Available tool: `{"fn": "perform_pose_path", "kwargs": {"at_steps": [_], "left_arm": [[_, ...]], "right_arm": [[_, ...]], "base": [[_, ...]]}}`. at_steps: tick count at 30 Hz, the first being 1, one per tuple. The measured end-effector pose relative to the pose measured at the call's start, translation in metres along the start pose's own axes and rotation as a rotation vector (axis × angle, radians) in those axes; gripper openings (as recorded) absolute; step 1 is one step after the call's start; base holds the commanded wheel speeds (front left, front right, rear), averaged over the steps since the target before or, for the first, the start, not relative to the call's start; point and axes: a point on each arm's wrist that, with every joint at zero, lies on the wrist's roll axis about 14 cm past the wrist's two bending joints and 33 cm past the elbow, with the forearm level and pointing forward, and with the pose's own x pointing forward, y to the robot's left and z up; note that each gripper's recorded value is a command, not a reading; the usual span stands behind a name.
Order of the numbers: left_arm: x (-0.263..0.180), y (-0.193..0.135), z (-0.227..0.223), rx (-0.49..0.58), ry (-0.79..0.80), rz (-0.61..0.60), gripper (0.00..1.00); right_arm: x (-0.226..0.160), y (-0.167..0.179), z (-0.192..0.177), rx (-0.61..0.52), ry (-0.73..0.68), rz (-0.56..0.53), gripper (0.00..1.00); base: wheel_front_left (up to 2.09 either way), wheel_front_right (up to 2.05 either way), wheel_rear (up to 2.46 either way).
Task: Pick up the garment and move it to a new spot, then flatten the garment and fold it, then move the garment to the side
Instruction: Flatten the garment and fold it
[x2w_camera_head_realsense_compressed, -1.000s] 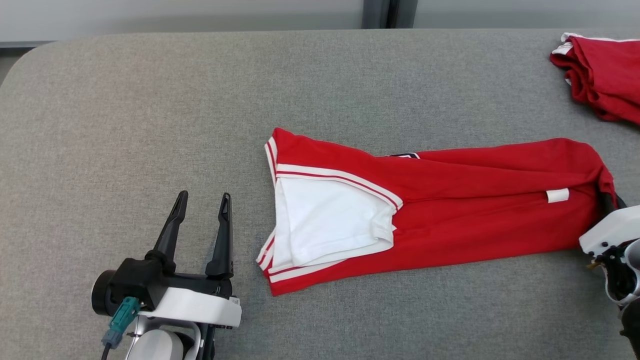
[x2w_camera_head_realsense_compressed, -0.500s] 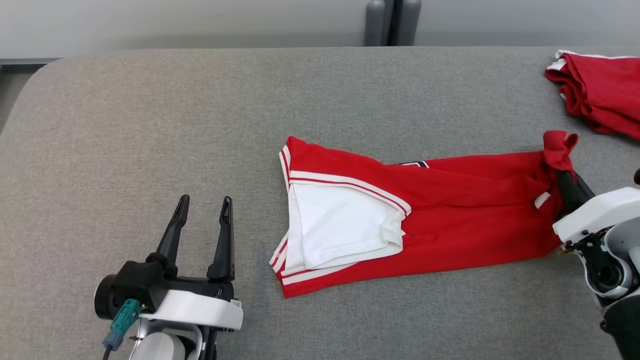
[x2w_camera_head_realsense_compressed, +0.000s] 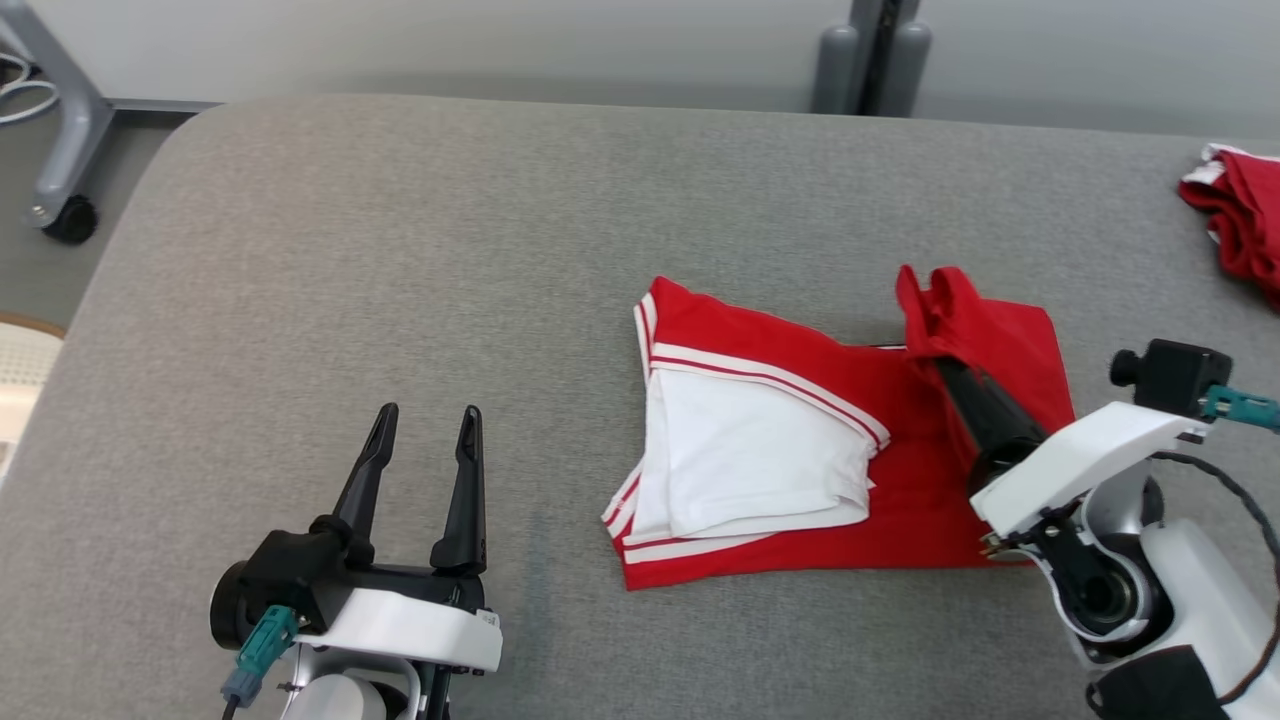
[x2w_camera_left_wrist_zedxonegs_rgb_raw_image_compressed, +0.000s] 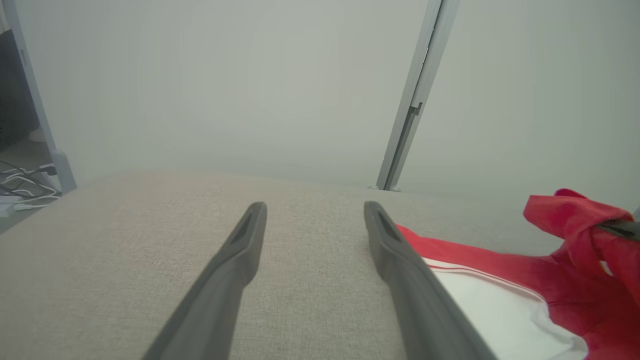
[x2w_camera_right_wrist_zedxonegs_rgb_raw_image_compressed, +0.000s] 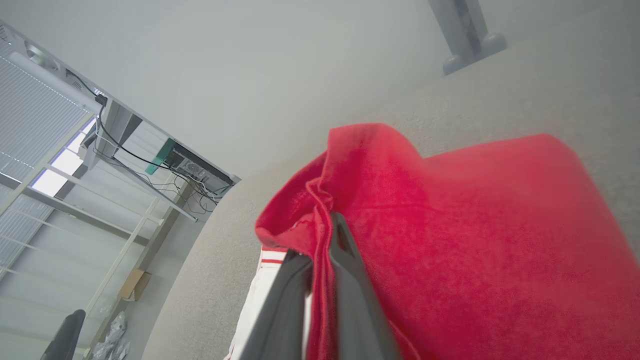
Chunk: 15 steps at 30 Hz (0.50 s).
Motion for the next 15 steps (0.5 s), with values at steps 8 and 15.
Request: {"fn": "perform_pose_path", "kwargs": {"at_steps": [8, 15], "left_arm": [[-0.016, 0.019, 0.011, 0.006, -0.025, 0.067, 1.0], [-0.029, 0.032, 0.021, 0.007, -0.048, 0.115, 1.0]], "right_arm": [[0.023, 0.051, -0.038, 0.009, 0.084, 0.107, 0.0], [0.034, 0.083, -0.066, -0.03, 0.147, 0.168, 0.0]], "base": [[0.0, 0.0, 0.0], [0.0, 0.0, 0.0]]}}
